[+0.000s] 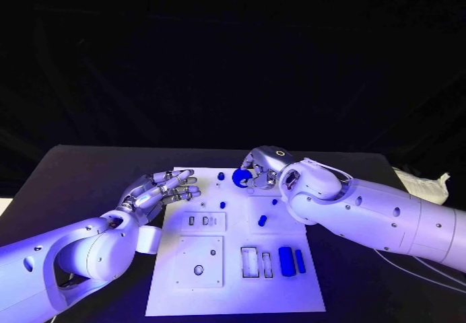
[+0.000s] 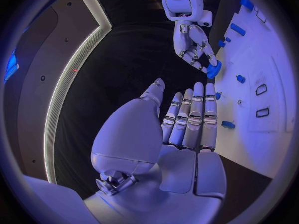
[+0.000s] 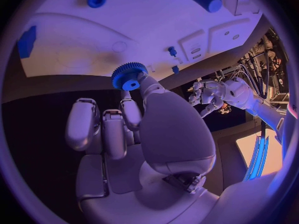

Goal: Assemble the parts on the task board

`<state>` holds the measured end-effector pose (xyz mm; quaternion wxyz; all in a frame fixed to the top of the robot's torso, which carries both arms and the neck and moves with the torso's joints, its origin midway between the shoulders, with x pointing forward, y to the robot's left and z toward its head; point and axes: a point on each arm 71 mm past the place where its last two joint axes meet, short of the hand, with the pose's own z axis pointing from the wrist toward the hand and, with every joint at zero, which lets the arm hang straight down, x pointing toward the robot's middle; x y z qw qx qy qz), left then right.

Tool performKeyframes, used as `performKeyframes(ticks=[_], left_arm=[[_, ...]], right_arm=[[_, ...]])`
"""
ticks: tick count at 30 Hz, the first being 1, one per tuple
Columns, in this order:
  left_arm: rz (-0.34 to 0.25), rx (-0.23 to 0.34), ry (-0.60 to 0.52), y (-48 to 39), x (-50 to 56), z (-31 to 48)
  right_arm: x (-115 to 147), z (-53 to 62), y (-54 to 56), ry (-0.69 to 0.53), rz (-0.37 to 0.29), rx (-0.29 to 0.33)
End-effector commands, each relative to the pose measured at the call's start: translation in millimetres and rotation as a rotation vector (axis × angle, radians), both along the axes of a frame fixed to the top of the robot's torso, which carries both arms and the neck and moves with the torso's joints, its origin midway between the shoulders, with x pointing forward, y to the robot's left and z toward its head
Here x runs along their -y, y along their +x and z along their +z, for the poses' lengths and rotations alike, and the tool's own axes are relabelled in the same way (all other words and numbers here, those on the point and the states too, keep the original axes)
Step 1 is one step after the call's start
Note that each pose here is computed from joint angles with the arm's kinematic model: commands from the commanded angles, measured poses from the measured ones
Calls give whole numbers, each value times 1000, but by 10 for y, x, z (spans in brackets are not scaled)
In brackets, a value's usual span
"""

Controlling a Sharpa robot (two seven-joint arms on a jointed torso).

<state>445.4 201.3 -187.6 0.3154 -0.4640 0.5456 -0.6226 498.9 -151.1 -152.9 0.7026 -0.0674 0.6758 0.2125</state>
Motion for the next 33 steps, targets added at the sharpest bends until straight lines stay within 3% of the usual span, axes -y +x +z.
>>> performKeyframes(ticks=[1, 14, 33], left_arm=[[-8, 18, -17, 8, -10, 22], [-14, 19, -21, 9, 7, 23], [-23, 17, -24, 11, 45, 21]], right_arm=[[-123, 48, -34, -23, 27, 81], [-525, -120, -69, -25, 96, 45], [-711, -235, -24, -44, 104, 39]])
